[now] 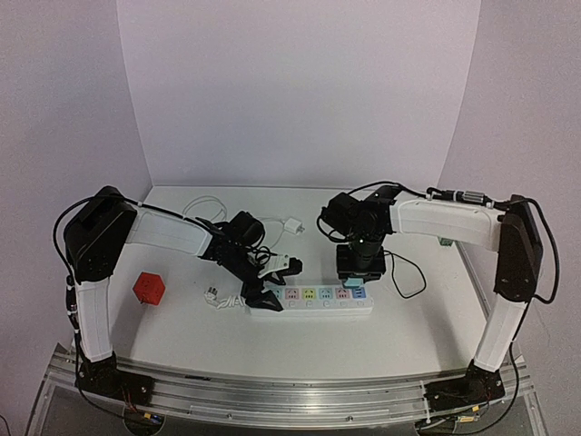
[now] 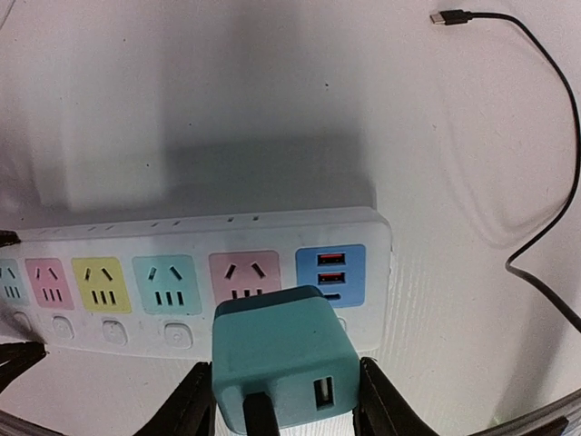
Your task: Insert the plug
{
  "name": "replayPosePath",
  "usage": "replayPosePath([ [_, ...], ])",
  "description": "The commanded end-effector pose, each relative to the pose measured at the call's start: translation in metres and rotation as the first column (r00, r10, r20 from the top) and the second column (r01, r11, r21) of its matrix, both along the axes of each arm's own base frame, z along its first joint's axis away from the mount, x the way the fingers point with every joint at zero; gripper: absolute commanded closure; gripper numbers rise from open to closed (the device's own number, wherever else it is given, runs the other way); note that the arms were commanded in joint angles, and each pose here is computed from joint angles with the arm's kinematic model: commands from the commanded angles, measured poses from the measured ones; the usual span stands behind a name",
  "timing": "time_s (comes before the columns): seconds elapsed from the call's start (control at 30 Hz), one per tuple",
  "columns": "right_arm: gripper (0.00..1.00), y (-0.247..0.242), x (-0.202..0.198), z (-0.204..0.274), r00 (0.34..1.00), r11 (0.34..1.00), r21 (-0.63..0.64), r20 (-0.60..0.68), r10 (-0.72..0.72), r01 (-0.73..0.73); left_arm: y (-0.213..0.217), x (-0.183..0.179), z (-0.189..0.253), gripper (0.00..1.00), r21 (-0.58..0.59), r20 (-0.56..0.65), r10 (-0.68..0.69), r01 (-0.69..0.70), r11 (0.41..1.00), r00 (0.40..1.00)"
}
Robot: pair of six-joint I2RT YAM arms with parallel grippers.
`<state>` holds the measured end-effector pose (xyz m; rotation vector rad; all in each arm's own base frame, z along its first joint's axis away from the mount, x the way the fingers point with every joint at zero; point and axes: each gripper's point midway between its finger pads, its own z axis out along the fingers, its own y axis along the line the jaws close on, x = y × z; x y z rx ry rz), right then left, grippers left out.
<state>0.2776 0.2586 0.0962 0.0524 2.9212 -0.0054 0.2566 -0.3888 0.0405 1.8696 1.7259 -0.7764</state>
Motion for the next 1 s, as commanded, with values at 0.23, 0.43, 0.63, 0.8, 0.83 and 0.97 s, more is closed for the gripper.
replayPosePath([
  [0.23,1.0,0.009,-0.005,-0.019,0.999,1.0,0.027,-0.052,-0.01,0.012,0.007,-0.005,-0.011,0.27,0.043,-0.033,0.023,-0.022,0.999,0.999],
  [0.43,1.0,0.01,-0.013,-0.021,0.998,1.0,0.005,-0.068,0.004,-0.003,0.007,-0.005,-0.011,0.28,0.045,-0.035,0.03,-0.028,0.999,0.999],
  [0.63,1.0,0.006,-0.016,-0.022,0.998,1.0,-0.015,-0.07,-0.001,0.0,0.008,-0.005,-0.011,0.28,0.046,-0.038,0.033,-0.031,0.998,0.999],
  [0.8,1.0,0.008,-0.012,-0.032,0.997,0.999,-0.04,-0.077,0.014,-0.017,0.007,-0.005,-0.01,0.28,0.041,-0.039,0.034,-0.033,0.999,0.999],
  [0.83,1.0,0.008,-0.011,-0.033,0.997,0.999,-0.043,-0.076,0.016,-0.02,0.007,-0.005,-0.01,0.28,0.04,-0.038,0.033,-0.031,0.999,0.999],
  [0.97,1.0,0.003,-0.007,-0.034,0.998,0.997,-0.077,-0.058,0.026,-0.031,0.008,-0.005,-0.01,0.28,0.042,-0.04,0.035,-0.033,0.999,0.999],
])
